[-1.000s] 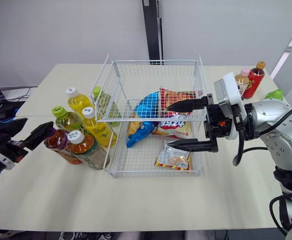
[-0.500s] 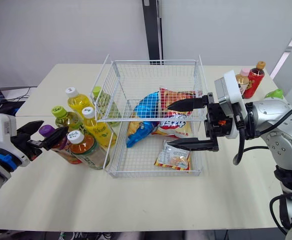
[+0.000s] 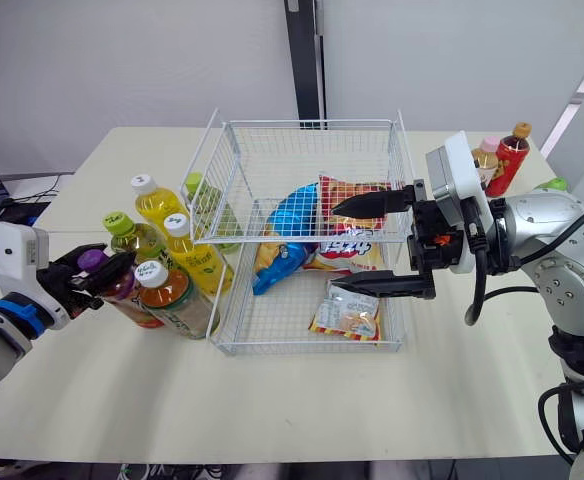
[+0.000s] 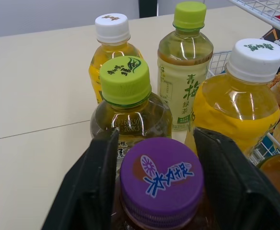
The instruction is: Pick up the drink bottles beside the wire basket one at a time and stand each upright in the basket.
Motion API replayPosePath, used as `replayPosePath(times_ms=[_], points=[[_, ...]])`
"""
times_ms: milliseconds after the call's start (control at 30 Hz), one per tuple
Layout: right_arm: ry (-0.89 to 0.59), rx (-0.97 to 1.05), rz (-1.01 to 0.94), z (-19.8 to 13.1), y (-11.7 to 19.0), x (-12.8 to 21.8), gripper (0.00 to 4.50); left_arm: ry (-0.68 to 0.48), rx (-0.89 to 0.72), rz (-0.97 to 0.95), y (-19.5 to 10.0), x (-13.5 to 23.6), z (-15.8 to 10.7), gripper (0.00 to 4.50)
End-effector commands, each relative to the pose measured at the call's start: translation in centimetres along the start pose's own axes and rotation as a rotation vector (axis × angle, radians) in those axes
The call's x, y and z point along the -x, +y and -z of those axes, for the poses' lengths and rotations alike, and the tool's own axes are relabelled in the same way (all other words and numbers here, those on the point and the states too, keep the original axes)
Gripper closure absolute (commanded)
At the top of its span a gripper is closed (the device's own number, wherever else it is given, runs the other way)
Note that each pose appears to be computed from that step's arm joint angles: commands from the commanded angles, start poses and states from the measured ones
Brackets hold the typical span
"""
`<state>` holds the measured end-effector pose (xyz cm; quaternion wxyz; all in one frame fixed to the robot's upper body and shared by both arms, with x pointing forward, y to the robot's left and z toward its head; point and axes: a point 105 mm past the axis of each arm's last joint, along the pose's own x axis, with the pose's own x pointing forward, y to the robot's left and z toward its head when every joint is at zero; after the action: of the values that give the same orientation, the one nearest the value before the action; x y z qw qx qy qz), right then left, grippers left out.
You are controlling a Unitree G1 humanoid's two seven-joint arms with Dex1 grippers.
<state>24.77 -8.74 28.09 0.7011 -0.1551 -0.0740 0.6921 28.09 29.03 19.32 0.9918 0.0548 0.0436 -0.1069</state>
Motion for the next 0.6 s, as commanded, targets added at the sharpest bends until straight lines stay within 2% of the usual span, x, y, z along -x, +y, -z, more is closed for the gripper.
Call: replayPosePath(times_ms=[33, 300, 467, 600], points=[[-0.027, 0.064, 0.001, -1.6, 0.4, 0.1, 0.0, -0.008, -0.019, 0.001, -0.2, 0.0, -0.4, 3.13], [-0.037, 0.065, 0.008, -1.6, 0.3, 0.0, 0.0, -0.039, -0.015, 0.007, 0.5, 1.3, -1.9, 3.13], [-0.045, 0.064, 0.019, -1.9, -0.3, 0.3, 0.0, -0.077, -0.047, 0.087, 1.2, 2.9, -5.9, 3.13], [-0.038, 0.066, 0.023, -2.0, -0.5, 0.6, 0.0, -0.055, -0.105, 0.145, 1.8, 4.3, -9.6, 3.13]])
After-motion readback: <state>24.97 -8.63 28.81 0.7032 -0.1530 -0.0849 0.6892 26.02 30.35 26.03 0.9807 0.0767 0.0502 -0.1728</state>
